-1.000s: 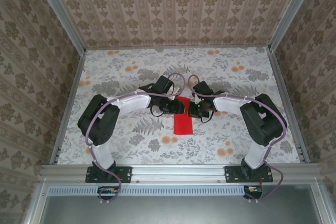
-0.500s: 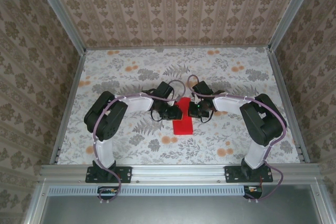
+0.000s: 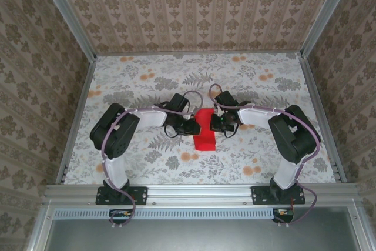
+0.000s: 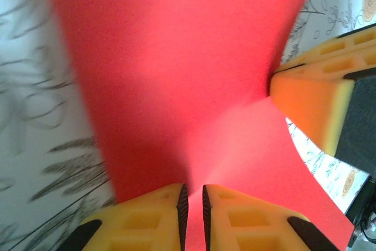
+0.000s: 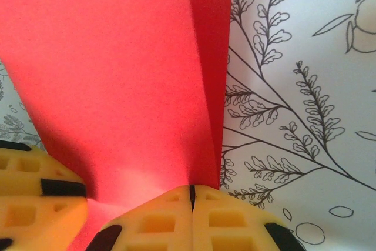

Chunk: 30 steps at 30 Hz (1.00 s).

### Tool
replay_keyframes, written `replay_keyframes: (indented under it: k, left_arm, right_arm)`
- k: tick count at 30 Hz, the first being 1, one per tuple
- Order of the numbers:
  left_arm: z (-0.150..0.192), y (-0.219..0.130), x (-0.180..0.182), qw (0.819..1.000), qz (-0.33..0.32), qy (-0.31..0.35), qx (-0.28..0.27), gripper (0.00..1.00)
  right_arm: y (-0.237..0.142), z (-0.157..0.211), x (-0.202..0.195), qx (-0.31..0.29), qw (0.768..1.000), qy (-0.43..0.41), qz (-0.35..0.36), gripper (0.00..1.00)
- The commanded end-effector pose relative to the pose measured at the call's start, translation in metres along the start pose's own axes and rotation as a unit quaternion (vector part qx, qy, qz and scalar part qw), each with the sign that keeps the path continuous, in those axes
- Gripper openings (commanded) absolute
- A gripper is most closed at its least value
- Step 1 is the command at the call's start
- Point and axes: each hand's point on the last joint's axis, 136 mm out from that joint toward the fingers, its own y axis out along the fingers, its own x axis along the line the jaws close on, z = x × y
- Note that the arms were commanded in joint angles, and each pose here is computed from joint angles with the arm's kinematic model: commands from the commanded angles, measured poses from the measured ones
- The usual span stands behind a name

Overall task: Fold a paper plane with a square sheet of paper (fold left side to right side)
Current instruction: First fold the square sheet of paper in half at the center of the table, then hold the square sheet of paper at the center of the table.

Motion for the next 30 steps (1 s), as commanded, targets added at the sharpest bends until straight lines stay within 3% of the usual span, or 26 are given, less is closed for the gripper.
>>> replay_keyframes:
  k: [1, 12, 19, 30]
  left_arm:
    - [0.014, -0.014, 0.03, 0.999, -0.046, -0.028, 0.007, 0.18]
    - [-0.015, -0.047, -0.015, 0.998, 0.008, 0.026, -0.061, 0.18]
    - [-0.018, -0.018, -0.036, 0.998, 0.03, 0.049, -0.032, 0.19]
    - [-0.011, 0.01, -0.02, 0.999, 0.008, 0.035, -0.004, 0.19]
  right_arm:
    - [0.008, 0.027, -0.032, 0.049, 0.996, 0.007, 0.069, 0.05]
    - [0.008, 0.025, -0.028, 0.048, 0.997, 0.007, 0.061, 0.05]
    - [0.008, 0.024, -0.027, 0.049, 0.997, 0.006, 0.059, 0.05]
    - [0.008, 0.024, -0.023, 0.047, 0.998, 0.001, 0.049, 0.05]
